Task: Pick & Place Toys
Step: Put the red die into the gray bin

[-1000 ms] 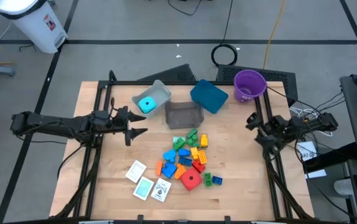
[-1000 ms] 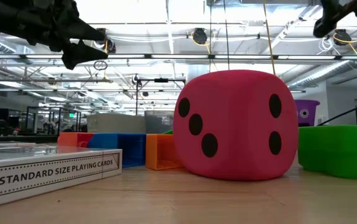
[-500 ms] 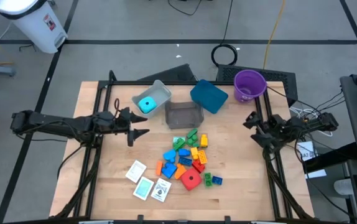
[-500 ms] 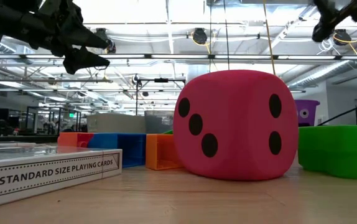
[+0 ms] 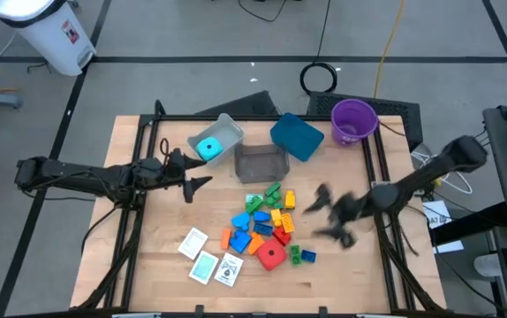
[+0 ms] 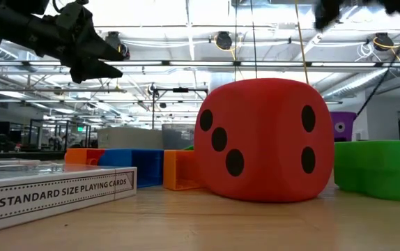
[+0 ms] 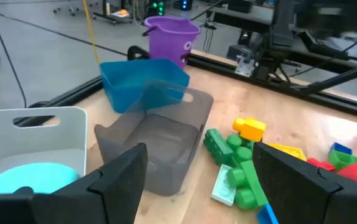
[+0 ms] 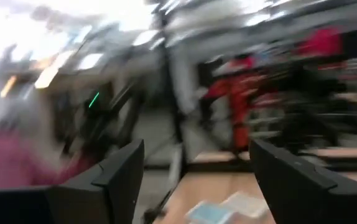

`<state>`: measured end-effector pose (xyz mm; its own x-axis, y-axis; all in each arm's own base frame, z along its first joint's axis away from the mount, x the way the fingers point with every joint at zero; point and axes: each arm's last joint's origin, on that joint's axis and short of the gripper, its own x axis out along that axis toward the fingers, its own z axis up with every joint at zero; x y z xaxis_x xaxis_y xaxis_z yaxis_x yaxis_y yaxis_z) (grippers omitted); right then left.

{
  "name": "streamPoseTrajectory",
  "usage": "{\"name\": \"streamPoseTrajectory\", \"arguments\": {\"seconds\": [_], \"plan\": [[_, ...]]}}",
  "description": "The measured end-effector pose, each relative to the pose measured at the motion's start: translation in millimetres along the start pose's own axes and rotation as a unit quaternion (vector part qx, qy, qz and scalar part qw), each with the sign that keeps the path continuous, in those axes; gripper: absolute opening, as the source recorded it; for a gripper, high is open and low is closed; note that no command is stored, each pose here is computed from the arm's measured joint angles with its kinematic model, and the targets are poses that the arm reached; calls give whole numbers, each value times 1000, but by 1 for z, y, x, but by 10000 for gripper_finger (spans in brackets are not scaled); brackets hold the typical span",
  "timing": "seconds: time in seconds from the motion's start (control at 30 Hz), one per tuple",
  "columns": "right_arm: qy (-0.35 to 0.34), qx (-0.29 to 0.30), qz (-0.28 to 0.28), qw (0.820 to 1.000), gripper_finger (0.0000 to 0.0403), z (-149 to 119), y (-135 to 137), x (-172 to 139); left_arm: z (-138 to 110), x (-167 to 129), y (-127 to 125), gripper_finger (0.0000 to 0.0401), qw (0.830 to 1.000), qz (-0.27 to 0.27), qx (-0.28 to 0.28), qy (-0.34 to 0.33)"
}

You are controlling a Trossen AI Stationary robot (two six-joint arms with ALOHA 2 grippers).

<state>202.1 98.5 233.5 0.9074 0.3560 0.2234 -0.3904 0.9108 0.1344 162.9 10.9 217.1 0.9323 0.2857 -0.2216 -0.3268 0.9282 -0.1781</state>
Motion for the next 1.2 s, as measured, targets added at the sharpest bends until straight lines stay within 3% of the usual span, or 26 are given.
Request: {"name": "streamPoseTrajectory", "arguments": {"seconds": [0.13, 0.2, 0.27, 0.3, 0.37, 0.43, 0.53, 0.63, 0.83, 1.1, 1.2], "plan": [[51, -79, 91, 991, 263, -22, 23, 66, 0, 0, 0, 296, 1000, -2, -12, 2], [43, -88, 52, 994, 264, -15, 28, 93, 0, 0, 0, 296, 1000, -3, -13, 2], [110, -113, -34, 987, 270, -15, 29, 116, 1, 0, 0, 296, 1000, -3, -14, -3], [163, -135, -73, 975, 274, -17, 30, 124, 1, 0, 0, 296, 1000, 0, -13, -3], [276, -181, -160, 930, 285, -21, 32, 134, 1, 1, 0, 296, 1000, 5, -16, -4], [323, -198, -221, 898, 298, -12, 38, 151, -1, 1, 1, 296, 1000, 13, -21, 3], [388, -243, -240, 856, 320, -12, 56, 163, -3, 4, 0, 296, 999, 15, -28, 9], [438, -272, -212, 830, 340, -30, 72, 167, -6, 7, 0, 296, 999, 19, -38, 22], [446, -249, -184, 840, 349, -47, 90, 168, -17, 17, -1, 296, 997, 24, -46, 61], [513, -268, -163, 799, 349, -74, 92, 158, -28, 29, -1, 296, 993, 36, -64, 92], [526, -264, -158, 793, 349, -84, 91, 158, -28, 30, -2, 296, 992, 36, -77, 90]]}}
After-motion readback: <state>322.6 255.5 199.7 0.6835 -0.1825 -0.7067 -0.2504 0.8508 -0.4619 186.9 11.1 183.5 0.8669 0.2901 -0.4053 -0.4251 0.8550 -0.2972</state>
